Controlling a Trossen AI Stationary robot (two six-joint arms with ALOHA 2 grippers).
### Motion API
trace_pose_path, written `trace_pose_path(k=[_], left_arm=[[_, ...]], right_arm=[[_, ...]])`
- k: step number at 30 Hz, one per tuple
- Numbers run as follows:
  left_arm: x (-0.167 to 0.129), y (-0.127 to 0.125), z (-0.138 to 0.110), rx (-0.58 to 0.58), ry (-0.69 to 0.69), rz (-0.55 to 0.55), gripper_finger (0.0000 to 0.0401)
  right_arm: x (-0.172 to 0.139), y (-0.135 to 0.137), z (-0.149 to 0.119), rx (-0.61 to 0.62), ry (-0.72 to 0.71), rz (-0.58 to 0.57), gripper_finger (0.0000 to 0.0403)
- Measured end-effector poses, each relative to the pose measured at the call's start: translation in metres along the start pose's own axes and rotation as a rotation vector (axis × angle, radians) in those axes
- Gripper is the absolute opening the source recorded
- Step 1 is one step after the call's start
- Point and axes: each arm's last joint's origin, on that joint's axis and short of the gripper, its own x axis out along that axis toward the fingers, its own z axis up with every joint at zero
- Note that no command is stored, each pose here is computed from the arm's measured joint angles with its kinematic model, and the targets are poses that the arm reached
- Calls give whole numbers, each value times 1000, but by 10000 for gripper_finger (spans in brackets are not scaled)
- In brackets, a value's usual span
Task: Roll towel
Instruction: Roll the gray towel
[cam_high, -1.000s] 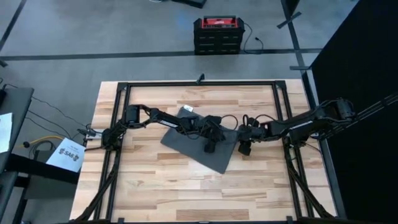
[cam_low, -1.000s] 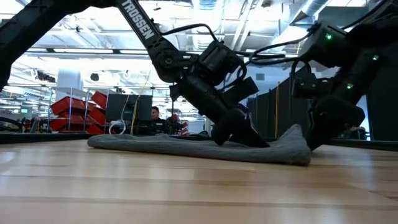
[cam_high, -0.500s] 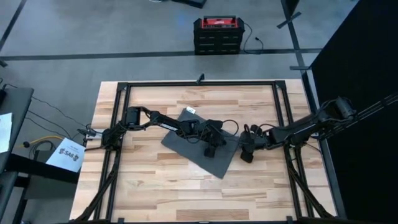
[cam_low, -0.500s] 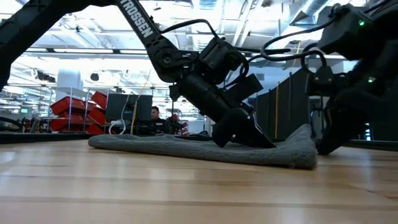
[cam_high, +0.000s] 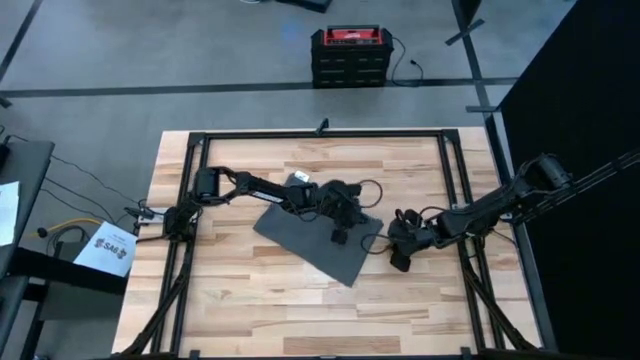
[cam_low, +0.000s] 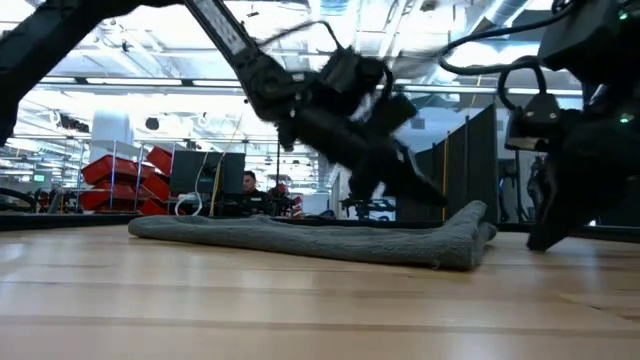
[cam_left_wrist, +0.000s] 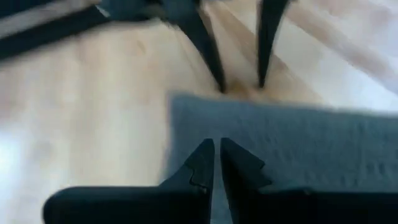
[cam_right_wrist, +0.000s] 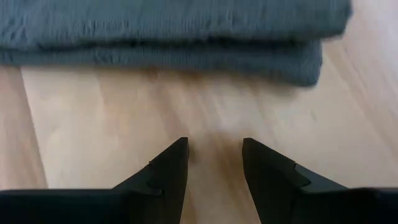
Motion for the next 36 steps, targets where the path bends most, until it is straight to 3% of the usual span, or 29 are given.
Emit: trace_pose_path(k=[11,24,36], left_arm=[[26,-5,-20,-5,8,-25,15],[26,-2,-22,-11,21,-19,15],[25,1,-24,-22,32,-17,15]], right_arm=[[18,-4,11,-30,-86,-66,140],[12,0,23,-179,-141,-115,140],[-10,3,34,-188,-281,-130,140]])
